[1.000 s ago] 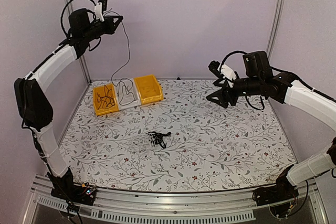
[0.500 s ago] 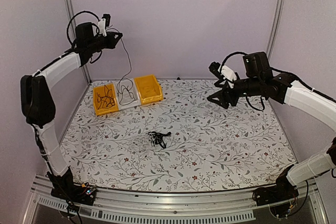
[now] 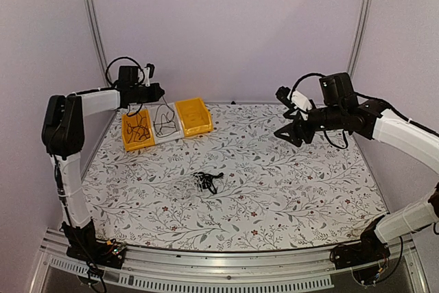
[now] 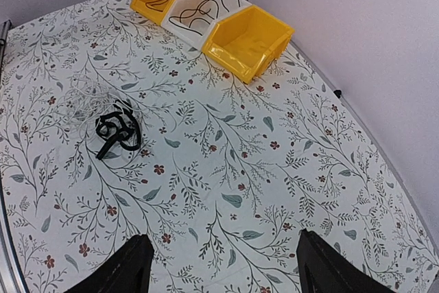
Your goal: Untangle the cables
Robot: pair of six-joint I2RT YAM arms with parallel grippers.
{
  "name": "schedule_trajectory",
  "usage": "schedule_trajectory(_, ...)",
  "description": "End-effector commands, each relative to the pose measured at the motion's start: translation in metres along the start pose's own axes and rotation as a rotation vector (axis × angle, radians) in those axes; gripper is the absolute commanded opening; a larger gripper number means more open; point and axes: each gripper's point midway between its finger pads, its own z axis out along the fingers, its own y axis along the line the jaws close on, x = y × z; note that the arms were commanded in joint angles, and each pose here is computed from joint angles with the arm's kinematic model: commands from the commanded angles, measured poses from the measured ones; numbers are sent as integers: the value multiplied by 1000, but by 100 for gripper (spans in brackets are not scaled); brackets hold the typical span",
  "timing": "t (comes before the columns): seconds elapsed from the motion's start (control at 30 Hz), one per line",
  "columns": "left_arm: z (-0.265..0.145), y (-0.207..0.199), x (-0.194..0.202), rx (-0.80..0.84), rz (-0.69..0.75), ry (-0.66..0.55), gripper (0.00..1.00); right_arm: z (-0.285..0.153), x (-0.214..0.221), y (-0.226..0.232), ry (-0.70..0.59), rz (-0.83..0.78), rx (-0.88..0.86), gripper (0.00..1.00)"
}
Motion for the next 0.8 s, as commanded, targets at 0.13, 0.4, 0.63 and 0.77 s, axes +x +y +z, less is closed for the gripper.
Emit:
schedule_trajectory(0.13, 2, 24, 55, -139, -126, 188, 0, -3, 7, -1, 5, 0, 8, 76)
schedule_trajectory(0.4, 22, 31, 103, -165, -176, 376, 0, 0, 9, 0, 7, -1, -1, 76)
schedule_trajectory(0.63, 44, 24, 114, -160, -189, 414, 0, 0, 11, 2, 11, -4, -7, 76)
schedule_trajectory(0.77, 48, 29, 124, -190, -216, 458, 0, -1, 13, 2, 11, -3, -7, 76)
